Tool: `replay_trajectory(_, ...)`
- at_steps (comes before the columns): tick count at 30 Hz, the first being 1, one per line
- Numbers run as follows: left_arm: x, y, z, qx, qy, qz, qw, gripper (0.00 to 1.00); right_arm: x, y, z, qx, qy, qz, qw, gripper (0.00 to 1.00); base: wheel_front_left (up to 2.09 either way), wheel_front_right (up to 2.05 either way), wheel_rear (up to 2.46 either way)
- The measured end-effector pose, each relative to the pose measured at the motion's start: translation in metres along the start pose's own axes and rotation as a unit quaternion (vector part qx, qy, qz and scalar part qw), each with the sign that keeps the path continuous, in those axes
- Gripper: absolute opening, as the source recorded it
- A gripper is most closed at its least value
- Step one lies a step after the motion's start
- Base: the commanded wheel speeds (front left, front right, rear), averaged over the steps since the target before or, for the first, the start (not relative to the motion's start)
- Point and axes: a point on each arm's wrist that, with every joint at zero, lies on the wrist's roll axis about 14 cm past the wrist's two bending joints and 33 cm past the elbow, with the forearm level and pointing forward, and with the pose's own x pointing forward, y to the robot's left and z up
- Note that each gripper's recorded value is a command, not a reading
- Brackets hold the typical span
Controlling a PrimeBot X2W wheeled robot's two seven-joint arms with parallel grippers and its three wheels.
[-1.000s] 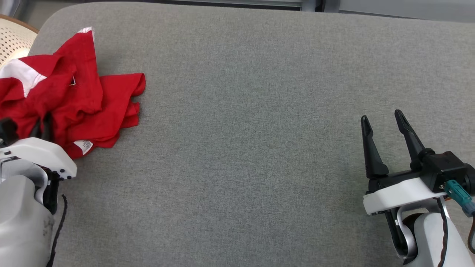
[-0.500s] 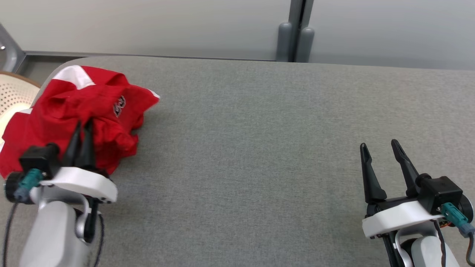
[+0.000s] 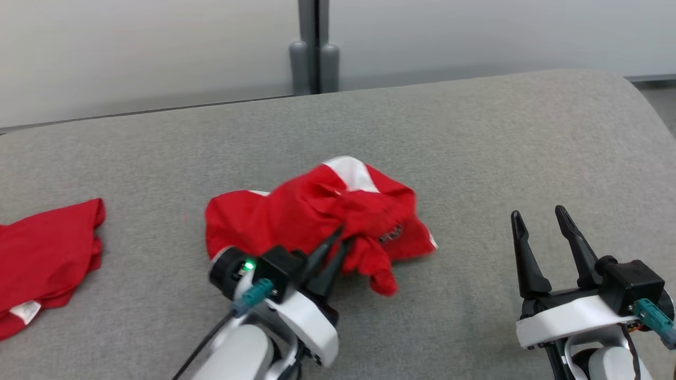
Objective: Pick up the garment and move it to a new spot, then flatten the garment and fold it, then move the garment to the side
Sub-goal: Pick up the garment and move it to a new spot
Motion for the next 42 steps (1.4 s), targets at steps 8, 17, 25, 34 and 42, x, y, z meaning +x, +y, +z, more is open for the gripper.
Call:
replay_trajectory(8,0.013,-0.079,-0.062,-0.062,0.097,-0.125,0.985,1.00,-0.017,-0.037,-0.016,0.014,0.021,-0.060,0.998,1.00,0.00,0.00,0.00)
replay_trajectory(17,0.019,-0.040,-0.018,-0.074,-0.006,-0.067,0.995,1.00,-0.015,-0.034,-0.015,0.011,0.017,-0.055,0.998,1.00,0.00,0.00,0.00)
replay_trajectory(25,-0.033,0.091,0.020,-0.049,-0.065,0.160,0.984,1.00,-0.003,-0.009,-0.006,0.005,0.012,-0.014,1.000,1.00,0.00,0.00,0.00)
replay_trajectory(34,-0.140,0.176,0.026,0.007,-0.056,0.312,0.948,1.00,0.002,0.019,0.001,-0.005,0.012,0.028,1.000,1.00,0.00,0.00,0.00)
replay_trajectory(42,-0.179,0.165,0.020,-0.007,-0.058,0.323,0.945,1.00,-0.013,0.025,-0.001,-0.007,0.024,0.035,0.999,1.00,0.00,0.00,0.00)
